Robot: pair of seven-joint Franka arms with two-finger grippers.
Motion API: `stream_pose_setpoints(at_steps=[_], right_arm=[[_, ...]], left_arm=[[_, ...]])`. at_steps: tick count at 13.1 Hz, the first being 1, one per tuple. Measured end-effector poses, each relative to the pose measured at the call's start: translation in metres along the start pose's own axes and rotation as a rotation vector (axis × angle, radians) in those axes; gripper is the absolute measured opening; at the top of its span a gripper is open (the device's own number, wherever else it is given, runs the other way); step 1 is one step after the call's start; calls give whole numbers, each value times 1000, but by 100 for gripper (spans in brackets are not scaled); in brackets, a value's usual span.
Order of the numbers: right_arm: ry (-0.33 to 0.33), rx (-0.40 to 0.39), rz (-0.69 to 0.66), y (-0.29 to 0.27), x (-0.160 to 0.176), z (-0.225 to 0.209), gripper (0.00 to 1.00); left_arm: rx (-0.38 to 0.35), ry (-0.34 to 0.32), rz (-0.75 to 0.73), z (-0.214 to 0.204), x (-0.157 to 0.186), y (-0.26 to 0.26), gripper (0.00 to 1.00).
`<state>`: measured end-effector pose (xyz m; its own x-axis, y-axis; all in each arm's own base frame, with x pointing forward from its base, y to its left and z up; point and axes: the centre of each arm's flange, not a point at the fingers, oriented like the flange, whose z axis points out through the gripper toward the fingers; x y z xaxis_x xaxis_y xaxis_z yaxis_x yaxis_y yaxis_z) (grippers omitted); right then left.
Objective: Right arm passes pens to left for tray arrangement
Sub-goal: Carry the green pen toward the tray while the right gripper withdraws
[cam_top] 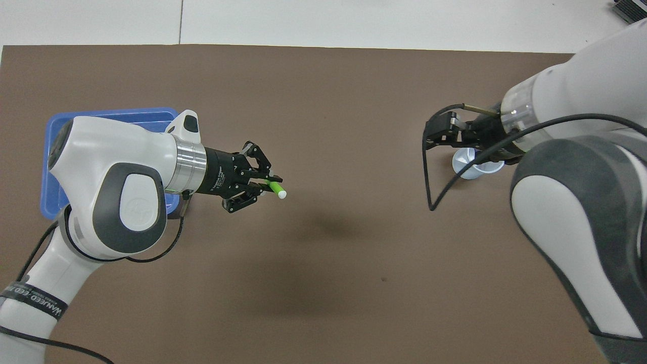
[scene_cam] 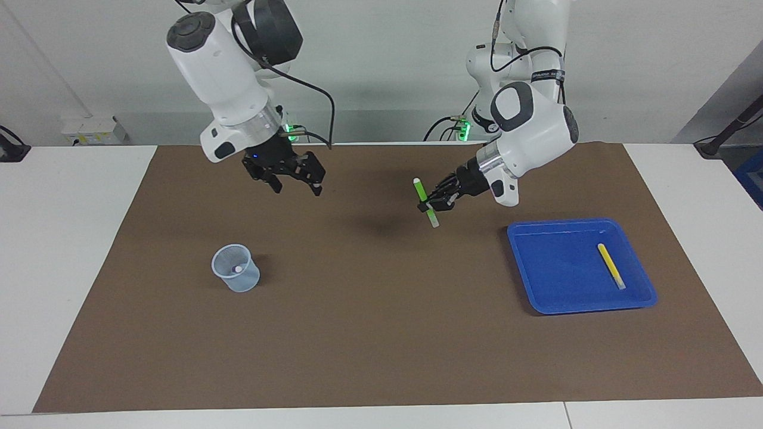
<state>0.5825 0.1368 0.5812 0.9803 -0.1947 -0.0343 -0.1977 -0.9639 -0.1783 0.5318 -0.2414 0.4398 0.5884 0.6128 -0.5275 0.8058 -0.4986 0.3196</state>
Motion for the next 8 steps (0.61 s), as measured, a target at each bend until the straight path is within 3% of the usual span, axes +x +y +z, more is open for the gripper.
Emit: stream_pose_setpoints(at_steps=[3,5,8], right_arm=[[-30,-67,-144,77,3,-27,100],[-29,-92,-144,115,-8,-36,100],[-26,-124,-144,120,-49,-36,100]], left_arm=[[155,185,242,-8,21,-10,18],[207,233,354,-25,47,-19,18],[318,311,636,-59,91,-35,18]])
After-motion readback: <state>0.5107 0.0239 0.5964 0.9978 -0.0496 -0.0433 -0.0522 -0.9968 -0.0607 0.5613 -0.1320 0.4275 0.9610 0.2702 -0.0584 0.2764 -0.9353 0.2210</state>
